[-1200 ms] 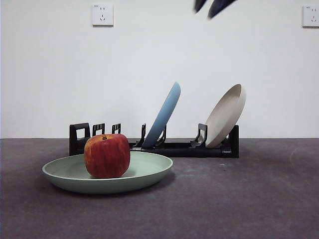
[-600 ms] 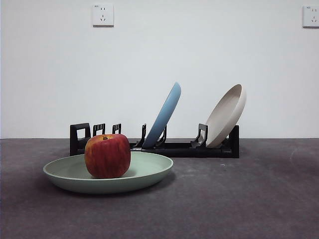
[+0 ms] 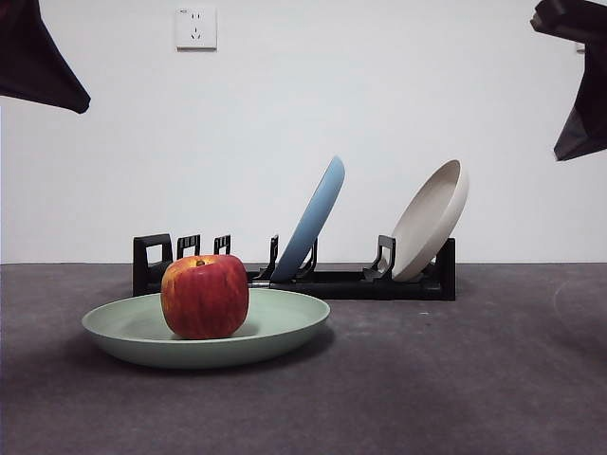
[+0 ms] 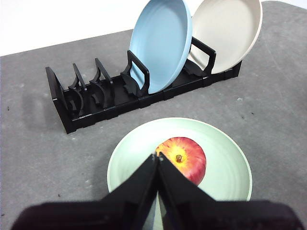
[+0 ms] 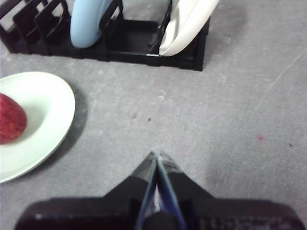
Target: Take the green plate from the plate rack,put the plate on the table,take the apple from the table,put the apple in the plate
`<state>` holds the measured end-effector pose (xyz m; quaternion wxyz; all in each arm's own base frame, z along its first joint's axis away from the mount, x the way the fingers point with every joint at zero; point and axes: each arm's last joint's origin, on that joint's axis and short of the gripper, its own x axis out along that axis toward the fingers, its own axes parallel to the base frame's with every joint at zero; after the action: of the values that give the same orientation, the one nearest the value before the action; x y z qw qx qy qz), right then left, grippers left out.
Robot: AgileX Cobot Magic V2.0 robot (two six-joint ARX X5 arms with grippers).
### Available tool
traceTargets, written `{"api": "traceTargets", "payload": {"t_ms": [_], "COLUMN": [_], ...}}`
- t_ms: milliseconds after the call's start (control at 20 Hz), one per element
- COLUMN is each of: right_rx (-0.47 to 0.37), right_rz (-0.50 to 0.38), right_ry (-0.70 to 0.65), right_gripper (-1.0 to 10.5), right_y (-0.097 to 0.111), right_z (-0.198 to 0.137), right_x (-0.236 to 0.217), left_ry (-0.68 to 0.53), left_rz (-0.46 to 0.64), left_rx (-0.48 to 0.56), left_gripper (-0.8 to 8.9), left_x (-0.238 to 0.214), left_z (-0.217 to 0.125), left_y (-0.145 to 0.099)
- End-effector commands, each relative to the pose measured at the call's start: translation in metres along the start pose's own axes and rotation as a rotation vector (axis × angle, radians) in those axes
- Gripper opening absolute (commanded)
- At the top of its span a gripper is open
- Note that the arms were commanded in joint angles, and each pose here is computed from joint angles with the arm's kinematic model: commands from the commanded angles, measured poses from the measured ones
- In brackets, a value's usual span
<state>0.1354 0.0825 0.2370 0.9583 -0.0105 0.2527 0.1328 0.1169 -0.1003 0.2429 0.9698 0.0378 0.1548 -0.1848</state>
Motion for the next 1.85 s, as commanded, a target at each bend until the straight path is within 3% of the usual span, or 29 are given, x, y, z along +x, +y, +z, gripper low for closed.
{"api": "traceTargets", "payload": {"t_ms": [50,500,650,850,1150,1450,1850], "right_rx": [0.015,0.015,0.014,0.015,0.015,0.015,0.015], "right_rz": [0.0,0.0,0.0,-0.001,0.0,0.0,0.0], "right_ry": [-0.006,-0.006,-0.006,-0.007,-0.007,-0.007,-0.007], "right_gripper": [0.0,0.0,0.0,0.0,0.0,0.0,0.0], "right_y": [0.0,0.0,0.0,0.0,0.0,0.0,0.0], "right_z": [-0.001,-0.001,-0.001,-0.001,-0.001,-0.001,-0.001], "right_x": [0.0,0.0,0.0,0.0,0.0,0.0,0.0], "left_ry": [0.003,0.034,-0.04,-0.185,-0.203,-0.224,-0.132], "left_rz": [0.008,0.009,0.086,0.267,0.293,0.389,0.439], "left_rx": [-0.011,0.003,0.043,-0.028,-0.038,-0.078,-0.134], "left_gripper": [-0.03,-0.03,-0.03,-0.03,-0.03,-0.03,-0.03], "left_x": [0.0,-0.002,-0.021,-0.046,-0.043,-0.025,-0.024], "left_z": [-0.001,-0.004,0.001,0.006,-0.041,-0.09,-0.111], "left_y": [0.0,0.002,0.019,0.049,0.069,0.081,0.087]}}
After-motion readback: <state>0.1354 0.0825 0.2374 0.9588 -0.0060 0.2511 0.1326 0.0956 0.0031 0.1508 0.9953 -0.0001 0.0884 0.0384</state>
